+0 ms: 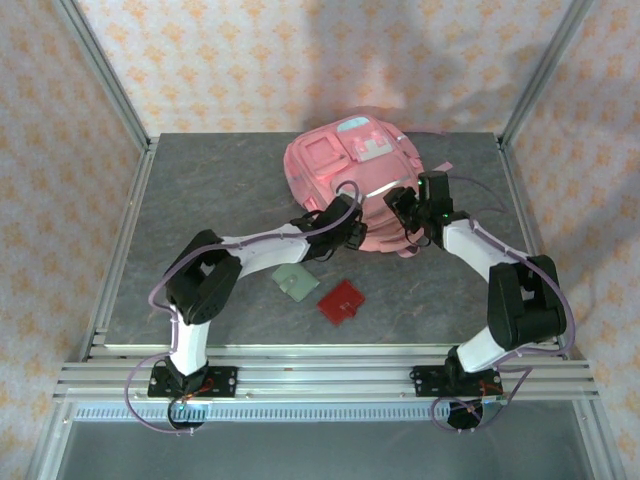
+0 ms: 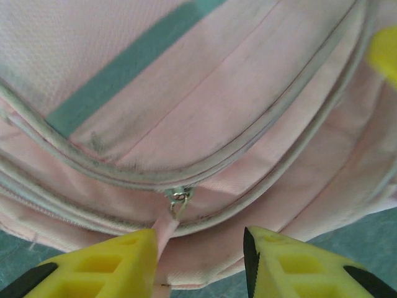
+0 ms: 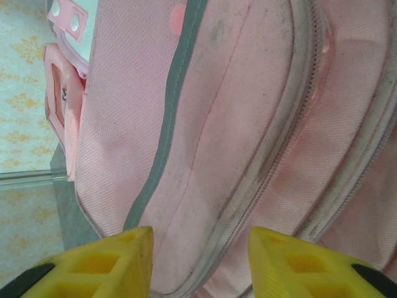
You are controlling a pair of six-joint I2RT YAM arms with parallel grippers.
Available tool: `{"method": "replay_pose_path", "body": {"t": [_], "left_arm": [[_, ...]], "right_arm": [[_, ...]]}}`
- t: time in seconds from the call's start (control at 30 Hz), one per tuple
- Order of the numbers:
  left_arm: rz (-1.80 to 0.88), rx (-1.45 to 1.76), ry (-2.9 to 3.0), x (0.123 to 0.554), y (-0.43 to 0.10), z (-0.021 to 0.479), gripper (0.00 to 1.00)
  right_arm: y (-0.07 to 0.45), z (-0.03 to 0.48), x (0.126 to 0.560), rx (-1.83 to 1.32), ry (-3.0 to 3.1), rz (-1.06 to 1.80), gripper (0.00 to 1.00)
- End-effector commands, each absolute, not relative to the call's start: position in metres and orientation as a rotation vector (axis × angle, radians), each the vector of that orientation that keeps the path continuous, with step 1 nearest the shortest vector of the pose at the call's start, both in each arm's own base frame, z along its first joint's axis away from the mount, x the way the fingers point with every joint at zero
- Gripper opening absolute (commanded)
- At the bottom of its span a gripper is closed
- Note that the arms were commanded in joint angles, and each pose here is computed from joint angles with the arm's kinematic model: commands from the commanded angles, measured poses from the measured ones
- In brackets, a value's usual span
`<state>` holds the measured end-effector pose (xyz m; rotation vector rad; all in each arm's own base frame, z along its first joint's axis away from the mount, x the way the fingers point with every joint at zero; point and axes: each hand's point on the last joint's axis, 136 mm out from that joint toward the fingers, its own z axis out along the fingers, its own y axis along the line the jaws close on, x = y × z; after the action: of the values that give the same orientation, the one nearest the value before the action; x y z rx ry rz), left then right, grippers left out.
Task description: Pack the student bag
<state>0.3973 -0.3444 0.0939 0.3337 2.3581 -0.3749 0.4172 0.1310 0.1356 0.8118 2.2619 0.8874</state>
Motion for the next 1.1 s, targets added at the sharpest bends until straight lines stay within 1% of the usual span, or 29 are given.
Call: {"method": "replay_pose_path", "body": {"t": [0.0,0.07,0.17,0.2,0.27,0.3,0.37,0.4,0.77,1.07], "left_arm": [[-0.260,0.369,2.408,0.397,-0.331,0.078,0.42],[-0.240,0.365,2.404,0.399,-0.330,0.076,0.42],[-0.209,0.365,2.396,0.405,-0.329,0.072,0.38],[-0.205,0.372,2.396,0.406,-0.330,0.071,0.35],[-0.199,0.381,2.394,0.409,-0.332,0.068,0.31],[-0.186,0.386,2.396,0.410,-0.333,0.066,0.24],[-0.158,0.391,2.398,0.413,-0.332,0.062,0.01],[-0.148,0.390,2.400,0.414,-0.330,0.060,0.00],[-0.213,0.392,2.362,0.408,-0.326,0.084,0.00],[-0.267,0.378,2.331,0.409,-0.324,0.107,0.00]], "right_arm": [[0.136,0.147,0.428,0.792,2.235,0.914,0.43],[0.136,0.146,0.430,0.792,2.236,0.910,0.44],[0.139,0.144,0.434,0.787,2.244,0.920,0.44],[0.140,0.143,0.435,0.790,2.246,0.920,0.44],[0.142,0.141,0.437,0.789,2.251,0.920,0.44],[0.141,0.139,0.438,0.794,2.254,0.918,0.44],[0.144,0.136,0.440,0.793,2.264,0.925,0.43],[0.145,0.135,0.440,0.795,2.267,0.928,0.43],[0.162,0.115,0.436,0.818,2.319,1.004,0.45],[0.158,0.120,0.406,0.824,2.302,1.008,0.47]]}}
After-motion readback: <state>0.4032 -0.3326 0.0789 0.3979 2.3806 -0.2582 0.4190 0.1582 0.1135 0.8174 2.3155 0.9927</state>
